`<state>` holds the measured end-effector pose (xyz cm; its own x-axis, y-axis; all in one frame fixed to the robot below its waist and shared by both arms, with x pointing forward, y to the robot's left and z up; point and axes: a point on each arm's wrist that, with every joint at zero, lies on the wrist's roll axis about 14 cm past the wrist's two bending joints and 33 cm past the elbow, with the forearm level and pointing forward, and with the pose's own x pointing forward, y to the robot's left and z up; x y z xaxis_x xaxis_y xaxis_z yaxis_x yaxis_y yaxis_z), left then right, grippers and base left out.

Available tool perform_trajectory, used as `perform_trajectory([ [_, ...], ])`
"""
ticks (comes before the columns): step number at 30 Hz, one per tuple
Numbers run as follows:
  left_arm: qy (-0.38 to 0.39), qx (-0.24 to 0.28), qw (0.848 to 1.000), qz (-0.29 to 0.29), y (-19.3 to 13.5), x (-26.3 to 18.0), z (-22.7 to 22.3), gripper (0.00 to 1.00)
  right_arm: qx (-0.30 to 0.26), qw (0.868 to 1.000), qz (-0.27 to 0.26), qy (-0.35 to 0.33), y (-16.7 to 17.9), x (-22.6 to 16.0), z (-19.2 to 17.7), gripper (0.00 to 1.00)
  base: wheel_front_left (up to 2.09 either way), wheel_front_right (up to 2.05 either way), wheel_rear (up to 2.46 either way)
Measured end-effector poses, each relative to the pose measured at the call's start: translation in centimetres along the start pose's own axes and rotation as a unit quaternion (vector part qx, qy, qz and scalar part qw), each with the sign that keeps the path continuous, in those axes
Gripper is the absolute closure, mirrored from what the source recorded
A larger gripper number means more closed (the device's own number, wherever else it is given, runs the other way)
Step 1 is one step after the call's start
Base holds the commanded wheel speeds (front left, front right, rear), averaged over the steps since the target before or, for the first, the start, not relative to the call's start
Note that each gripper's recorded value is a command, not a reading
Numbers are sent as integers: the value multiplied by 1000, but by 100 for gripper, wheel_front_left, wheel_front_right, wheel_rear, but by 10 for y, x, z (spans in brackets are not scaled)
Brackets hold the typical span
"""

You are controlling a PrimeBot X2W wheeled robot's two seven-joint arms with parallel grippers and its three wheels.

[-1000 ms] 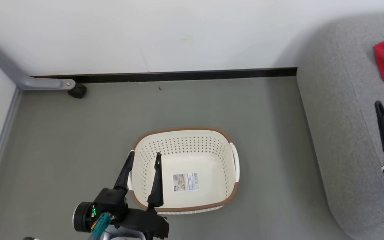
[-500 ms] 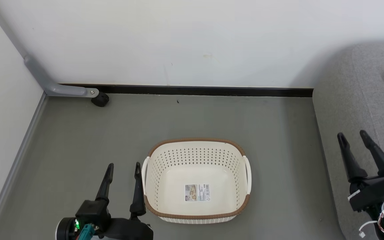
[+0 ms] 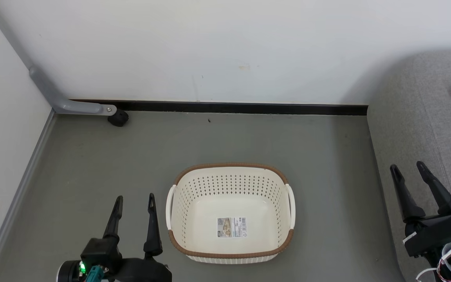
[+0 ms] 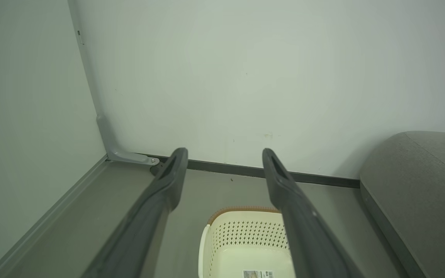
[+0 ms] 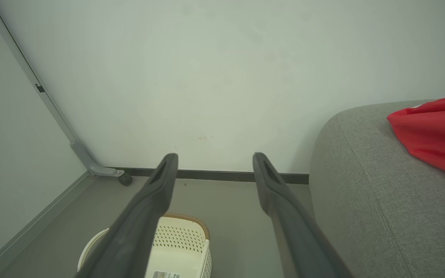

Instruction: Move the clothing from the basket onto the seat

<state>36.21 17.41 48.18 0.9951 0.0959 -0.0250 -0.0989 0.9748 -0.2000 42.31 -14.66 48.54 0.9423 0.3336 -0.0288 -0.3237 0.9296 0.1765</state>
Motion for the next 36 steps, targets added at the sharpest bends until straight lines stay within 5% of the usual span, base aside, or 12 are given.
perform_trajectory([
  [8,0,8,1000,-3,-1,-1,0,0,4,1000,-1,-5,4,-2,1,0,0,0,0],
  [9,1,8,1000,-3,-1,-1,-1,100,5,1000,-1,-3,6,-2,-1,100,0,0,0],
  [17,54,7,998,11,8,-18,-34,100,46,997,-11,54,19,-21,-47,100,0,0,0],
  [36,88,-120,988,32,16,-15,-41,100,162,984,-69,35,0,-24,-35,100,0,0,0],
])
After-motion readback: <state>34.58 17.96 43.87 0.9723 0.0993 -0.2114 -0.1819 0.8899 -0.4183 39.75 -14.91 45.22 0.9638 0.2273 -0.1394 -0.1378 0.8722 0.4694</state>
